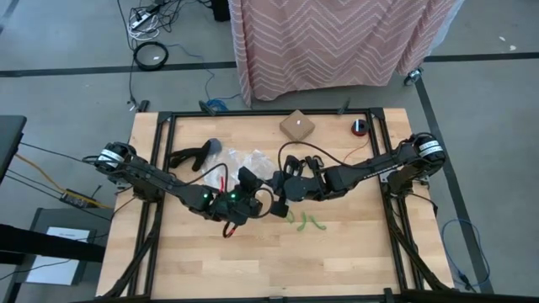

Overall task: Sort rubber bands
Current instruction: Open the transparent zip bag

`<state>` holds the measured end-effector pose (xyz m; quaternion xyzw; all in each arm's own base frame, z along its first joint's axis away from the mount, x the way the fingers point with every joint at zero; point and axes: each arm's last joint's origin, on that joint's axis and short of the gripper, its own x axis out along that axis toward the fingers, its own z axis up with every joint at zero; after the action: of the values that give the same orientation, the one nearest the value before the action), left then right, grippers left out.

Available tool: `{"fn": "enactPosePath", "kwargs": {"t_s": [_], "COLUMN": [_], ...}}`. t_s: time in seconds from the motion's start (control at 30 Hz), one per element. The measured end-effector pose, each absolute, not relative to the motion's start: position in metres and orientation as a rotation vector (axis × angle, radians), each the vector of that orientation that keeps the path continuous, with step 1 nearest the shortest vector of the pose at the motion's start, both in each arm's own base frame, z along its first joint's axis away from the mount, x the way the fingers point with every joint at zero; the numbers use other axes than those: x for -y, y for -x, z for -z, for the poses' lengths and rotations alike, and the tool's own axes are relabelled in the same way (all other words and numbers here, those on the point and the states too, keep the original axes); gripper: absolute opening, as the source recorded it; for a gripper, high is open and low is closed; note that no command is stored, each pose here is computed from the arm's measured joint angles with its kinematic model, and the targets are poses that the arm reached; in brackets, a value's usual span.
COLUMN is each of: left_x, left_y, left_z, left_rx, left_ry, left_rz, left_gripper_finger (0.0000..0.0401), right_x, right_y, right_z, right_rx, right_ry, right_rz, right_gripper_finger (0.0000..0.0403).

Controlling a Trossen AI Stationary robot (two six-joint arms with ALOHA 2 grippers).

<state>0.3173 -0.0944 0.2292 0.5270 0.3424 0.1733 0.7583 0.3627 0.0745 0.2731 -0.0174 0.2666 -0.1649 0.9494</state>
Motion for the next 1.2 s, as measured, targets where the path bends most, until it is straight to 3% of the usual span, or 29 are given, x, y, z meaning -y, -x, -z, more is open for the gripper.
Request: {"fn": "enactPosePath", "kwargs": {"t_s": [0.73, 1.2], "left_x": [0.144, 0.160], "left_y": [-0.295, -0.300], "left_z": [-0.227, -0.257], "left_rx": [-0.657, -0.590], "left_ry": [-1.114, -1.097], "left_rz": [-0.282, -0.296], "left_gripper_finger": [0.0001, 0.0001], "right_x": [-0.065, -0.064], "right_y": [-0.361, -0.356], "right_z": [-0.269, -0.263], "right_rx": [-0.581, -0.650], "right_ry": [0.026, 0.005], "right_rz": [0.402, 0.427], "right_gripper_finger": [0.0000, 0.0000]}}
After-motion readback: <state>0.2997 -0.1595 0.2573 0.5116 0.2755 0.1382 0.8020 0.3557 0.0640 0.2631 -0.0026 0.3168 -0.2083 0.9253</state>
